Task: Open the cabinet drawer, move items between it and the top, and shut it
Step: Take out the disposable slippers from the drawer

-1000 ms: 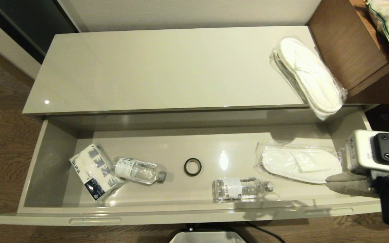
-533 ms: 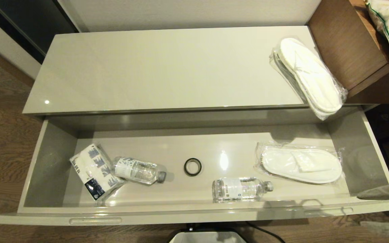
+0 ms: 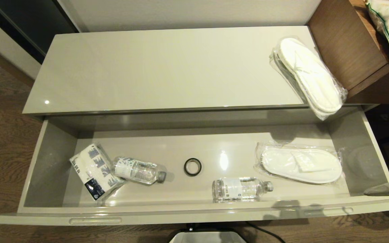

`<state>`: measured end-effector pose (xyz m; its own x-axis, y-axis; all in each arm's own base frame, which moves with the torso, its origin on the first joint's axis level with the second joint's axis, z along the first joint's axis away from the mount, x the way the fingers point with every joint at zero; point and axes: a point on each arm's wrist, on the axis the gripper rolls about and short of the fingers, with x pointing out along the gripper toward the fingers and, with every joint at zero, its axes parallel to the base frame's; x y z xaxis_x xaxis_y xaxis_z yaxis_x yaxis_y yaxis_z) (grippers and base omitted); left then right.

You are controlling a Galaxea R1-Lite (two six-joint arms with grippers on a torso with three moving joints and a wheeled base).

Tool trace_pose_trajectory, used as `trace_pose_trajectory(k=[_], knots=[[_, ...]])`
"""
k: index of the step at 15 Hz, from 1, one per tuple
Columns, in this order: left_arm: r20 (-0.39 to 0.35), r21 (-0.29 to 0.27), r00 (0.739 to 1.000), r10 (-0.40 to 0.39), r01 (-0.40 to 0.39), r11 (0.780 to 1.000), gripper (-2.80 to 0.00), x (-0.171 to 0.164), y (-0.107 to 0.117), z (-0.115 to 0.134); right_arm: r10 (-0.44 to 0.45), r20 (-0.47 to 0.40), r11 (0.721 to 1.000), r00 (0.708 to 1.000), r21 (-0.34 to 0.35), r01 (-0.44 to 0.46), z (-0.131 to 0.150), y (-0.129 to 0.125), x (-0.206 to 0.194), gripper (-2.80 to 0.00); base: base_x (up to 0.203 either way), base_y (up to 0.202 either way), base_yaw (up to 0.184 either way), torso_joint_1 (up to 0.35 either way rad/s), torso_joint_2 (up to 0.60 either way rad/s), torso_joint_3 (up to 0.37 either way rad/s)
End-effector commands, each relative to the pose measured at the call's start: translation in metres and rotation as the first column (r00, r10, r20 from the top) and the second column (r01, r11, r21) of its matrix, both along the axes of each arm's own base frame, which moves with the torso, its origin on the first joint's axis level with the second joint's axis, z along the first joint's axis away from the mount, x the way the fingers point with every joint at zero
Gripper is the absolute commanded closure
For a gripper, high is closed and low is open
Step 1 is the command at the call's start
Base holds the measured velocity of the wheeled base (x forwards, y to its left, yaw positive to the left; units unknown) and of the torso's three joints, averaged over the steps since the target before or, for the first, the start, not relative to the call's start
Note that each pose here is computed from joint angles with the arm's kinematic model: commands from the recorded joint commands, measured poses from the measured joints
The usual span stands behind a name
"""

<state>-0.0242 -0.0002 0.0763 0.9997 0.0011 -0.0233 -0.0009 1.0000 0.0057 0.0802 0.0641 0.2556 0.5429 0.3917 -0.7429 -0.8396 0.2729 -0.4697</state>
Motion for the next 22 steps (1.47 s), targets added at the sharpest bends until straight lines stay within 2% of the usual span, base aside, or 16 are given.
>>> trace_pose_trajectory(k=[1, 7, 13, 16, 22], knots=[[0.001, 0.000, 1.000, 0.000, 0.000, 1.000, 0.00, 0.000, 0.000, 0.000, 0.005, 0.008, 1.000, 1.000, 0.003, -0.005, -0.002, -0.006, -0.008, -2.80, 0.000, 0.000, 0.000, 0.000, 0.00, 0.000], [0.000, 0.000, 1.000, 0.000, 0.000, 1.000, 0.00, 0.000, 0.000, 0.000, 0.004, 0.013, 1.000, 1.000, 0.004, -0.004, -0.009, -0.020, -0.025, -2.80, 0.000, 0.000, 0.000, 0.000, 0.00, 0.000], [0.000, 0.000, 1.000, 0.000, 0.000, 1.000, 0.00, 0.000, 0.000, 0.000, -0.020, 0.019, 1.000, 1.000, 0.008, 0.020, -0.010, -0.022, -0.026, -2.80, 0.000, 0.000, 0.000, 0.000, 0.00, 0.000], [0.000, 0.000, 1.000, 0.000, 0.000, 1.000, 0.00, 0.000, 0.000, 0.000, -0.081, 0.054, 0.995, 0.995, 0.060, 0.078, -0.001, -0.028, -0.030, -2.80, 0.000, 0.000, 0.000, 0.000, 0.00, 0.000], [0.000, 0.000, 1.000, 0.000, 0.000, 1.000, 0.00, 0.000, 0.000, 0.000, -0.232, 0.072, 0.970, 0.970, 0.097, 0.225, 0.008, -0.035, -0.026, -2.80, 0.000, 0.000, 0.000, 0.000, 0.00, 0.000]])
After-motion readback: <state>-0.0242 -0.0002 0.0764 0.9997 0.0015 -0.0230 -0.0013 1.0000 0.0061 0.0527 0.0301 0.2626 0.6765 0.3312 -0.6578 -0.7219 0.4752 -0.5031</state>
